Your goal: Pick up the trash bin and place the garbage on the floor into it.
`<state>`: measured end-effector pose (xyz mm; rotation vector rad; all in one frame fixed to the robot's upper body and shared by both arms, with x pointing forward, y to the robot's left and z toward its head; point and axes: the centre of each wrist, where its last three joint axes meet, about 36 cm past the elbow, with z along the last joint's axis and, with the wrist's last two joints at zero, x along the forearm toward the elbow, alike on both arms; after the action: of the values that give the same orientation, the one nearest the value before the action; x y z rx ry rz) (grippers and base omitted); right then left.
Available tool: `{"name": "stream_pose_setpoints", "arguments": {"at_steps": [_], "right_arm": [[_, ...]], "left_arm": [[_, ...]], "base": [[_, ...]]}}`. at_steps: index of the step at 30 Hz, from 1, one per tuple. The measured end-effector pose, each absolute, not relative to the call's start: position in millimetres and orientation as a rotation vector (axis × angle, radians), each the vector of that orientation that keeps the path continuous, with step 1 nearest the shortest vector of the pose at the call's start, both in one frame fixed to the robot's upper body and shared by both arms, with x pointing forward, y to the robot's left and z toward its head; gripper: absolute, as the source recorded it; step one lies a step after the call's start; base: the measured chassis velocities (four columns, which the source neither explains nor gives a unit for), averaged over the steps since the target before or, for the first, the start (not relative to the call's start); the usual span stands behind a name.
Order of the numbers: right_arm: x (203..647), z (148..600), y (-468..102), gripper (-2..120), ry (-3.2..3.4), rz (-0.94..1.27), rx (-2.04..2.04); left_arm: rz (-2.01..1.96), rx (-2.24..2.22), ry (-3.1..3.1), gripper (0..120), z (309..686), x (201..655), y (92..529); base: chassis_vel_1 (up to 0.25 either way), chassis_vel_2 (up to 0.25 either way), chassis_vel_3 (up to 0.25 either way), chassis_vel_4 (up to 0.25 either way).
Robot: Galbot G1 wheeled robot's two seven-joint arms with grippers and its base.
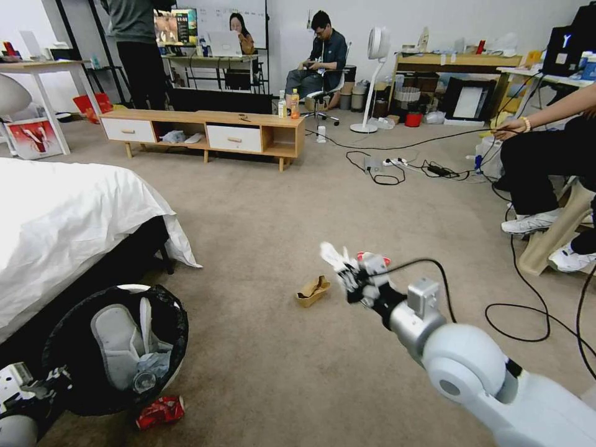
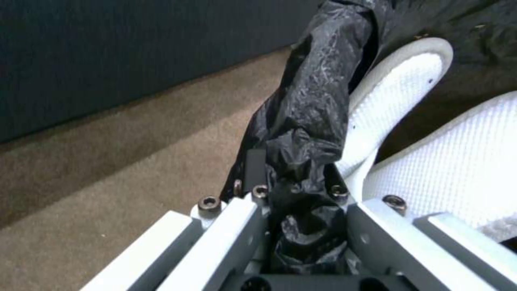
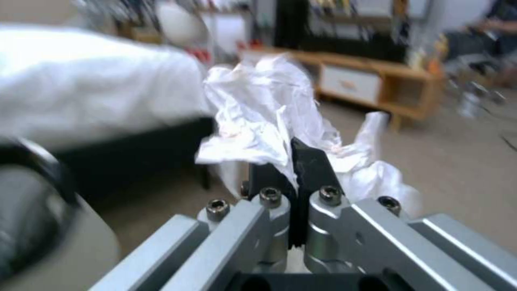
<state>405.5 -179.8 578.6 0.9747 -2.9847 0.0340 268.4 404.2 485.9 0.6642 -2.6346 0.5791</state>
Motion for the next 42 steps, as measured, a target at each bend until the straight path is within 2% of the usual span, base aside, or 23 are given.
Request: {"name": "stream_pose_setpoints", "arguments": {"at_steps": [10, 18, 33, 42], "right_arm": [[409, 594, -151, 0, -2.997, -0.146, 1.282], [423, 591, -97, 0, -2.861, -0.270, 1.606], [410, 582, 4, 0, -2.533, -0.239, 1.691], [405, 573, 31, 0, -2.438, -0.161, 1.669]], "left_arm": [[0.552, 0.631, -2.651, 1, 490, 276, 406], [0.514, 0.595, -2.665, 1, 497, 280, 405], [0.481, 0.568, -2.679, 1, 501, 284, 404], [0.475, 0.560, -2.684, 1, 502, 286, 405]], "base": [[0.000, 0.000, 0.000, 0.000], [0.000, 0.000, 0.000, 0.000], [0.000, 0.000, 0.000, 0.000], [0.000, 0.000, 0.000, 0.000]]}}
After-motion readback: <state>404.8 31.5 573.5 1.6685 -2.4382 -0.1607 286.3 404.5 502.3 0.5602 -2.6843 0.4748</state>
